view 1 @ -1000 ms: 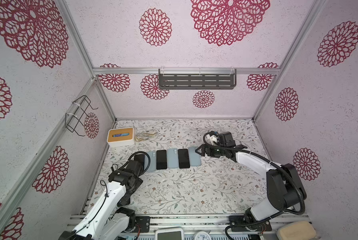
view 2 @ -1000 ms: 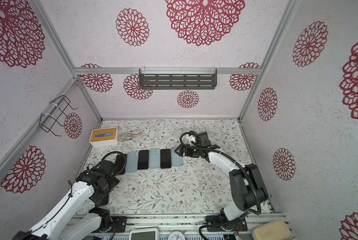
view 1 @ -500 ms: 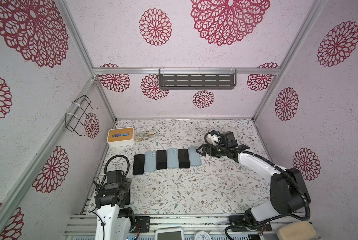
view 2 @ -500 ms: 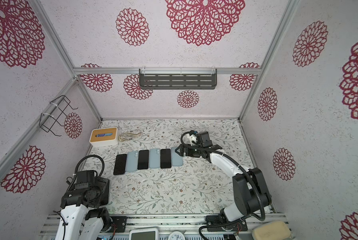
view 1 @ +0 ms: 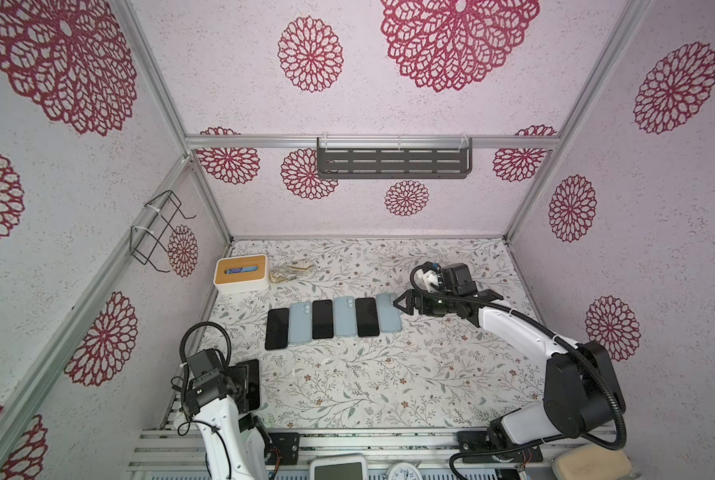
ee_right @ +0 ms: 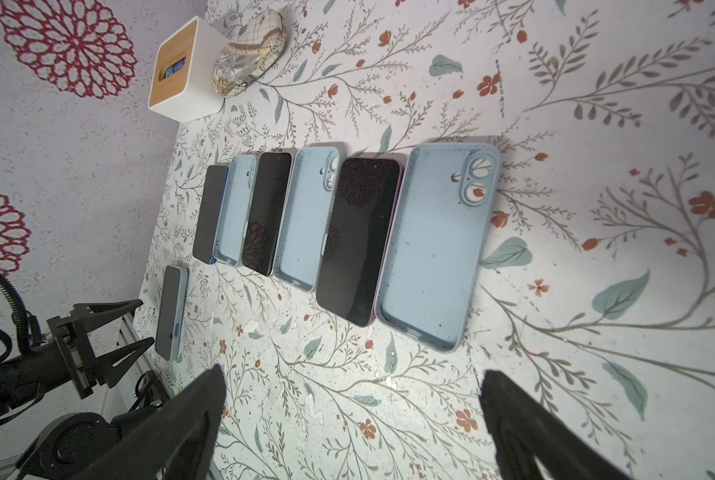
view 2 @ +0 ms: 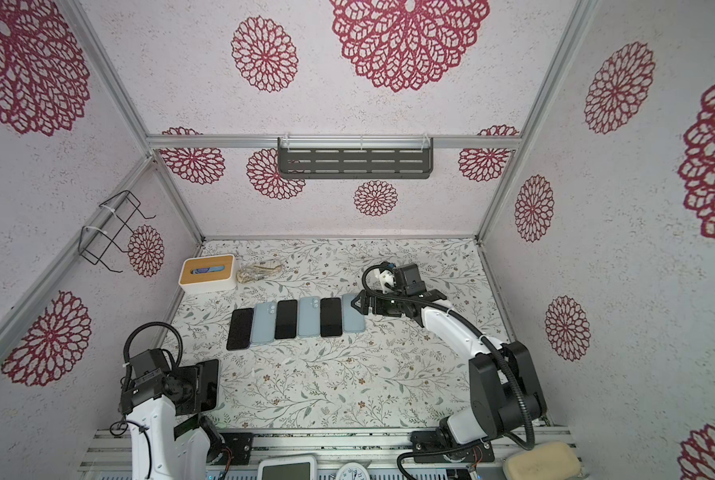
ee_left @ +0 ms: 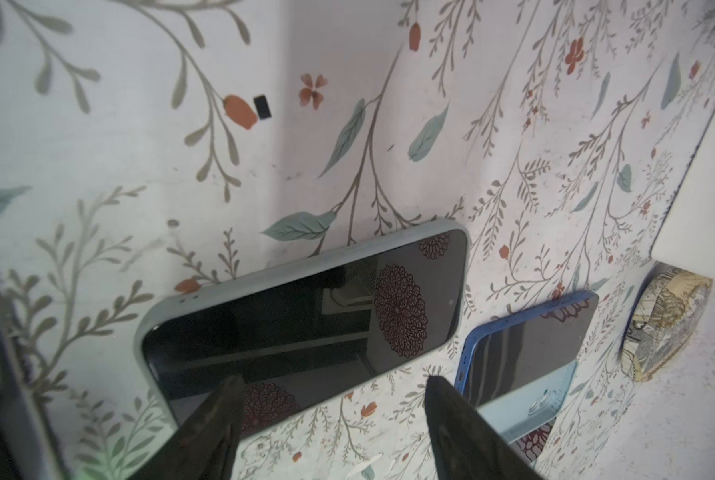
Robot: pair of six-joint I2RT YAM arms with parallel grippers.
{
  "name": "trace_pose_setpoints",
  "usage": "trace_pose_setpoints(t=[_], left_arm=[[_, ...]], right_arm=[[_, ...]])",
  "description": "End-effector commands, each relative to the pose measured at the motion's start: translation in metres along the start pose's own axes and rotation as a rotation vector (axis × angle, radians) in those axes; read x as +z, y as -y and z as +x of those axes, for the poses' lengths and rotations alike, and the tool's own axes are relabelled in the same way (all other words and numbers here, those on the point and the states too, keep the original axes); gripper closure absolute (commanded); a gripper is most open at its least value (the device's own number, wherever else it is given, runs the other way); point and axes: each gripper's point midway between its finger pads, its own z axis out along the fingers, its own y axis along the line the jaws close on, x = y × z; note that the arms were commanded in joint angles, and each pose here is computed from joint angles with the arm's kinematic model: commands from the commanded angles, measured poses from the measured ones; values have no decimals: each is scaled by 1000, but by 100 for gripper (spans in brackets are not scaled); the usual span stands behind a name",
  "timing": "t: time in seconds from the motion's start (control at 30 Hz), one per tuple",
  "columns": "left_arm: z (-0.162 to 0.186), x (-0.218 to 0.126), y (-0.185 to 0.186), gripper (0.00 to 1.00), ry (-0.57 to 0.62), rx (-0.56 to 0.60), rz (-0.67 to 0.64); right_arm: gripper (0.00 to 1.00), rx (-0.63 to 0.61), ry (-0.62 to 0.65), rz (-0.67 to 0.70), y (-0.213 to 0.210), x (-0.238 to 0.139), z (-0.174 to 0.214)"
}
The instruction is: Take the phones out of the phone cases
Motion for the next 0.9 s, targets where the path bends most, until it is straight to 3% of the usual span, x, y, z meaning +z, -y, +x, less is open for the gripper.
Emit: trace_pose_setpoints(t=[0.0, 0.07, 0.17, 0.5, 0.87], left_arm=[[-8, -3, 4, 55, 32, -35, 30], [-13, -4, 3, 70, 52, -47, 20], [-23, -7, 0, 82, 100, -51, -18], [-51, -19, -25, 80, 242, -89, -213], [-47, -3, -31, 77, 204, -124, -252]], right_arm=[[1, -36, 4, 7, -3, -8, 3], [1, -40, -5, 13, -2, -7, 6], [1, -41, -18, 24, 1, -8, 10], [1, -36, -29, 28, 1, -11, 14], [1, -35, -18, 38, -1, -17, 13]])
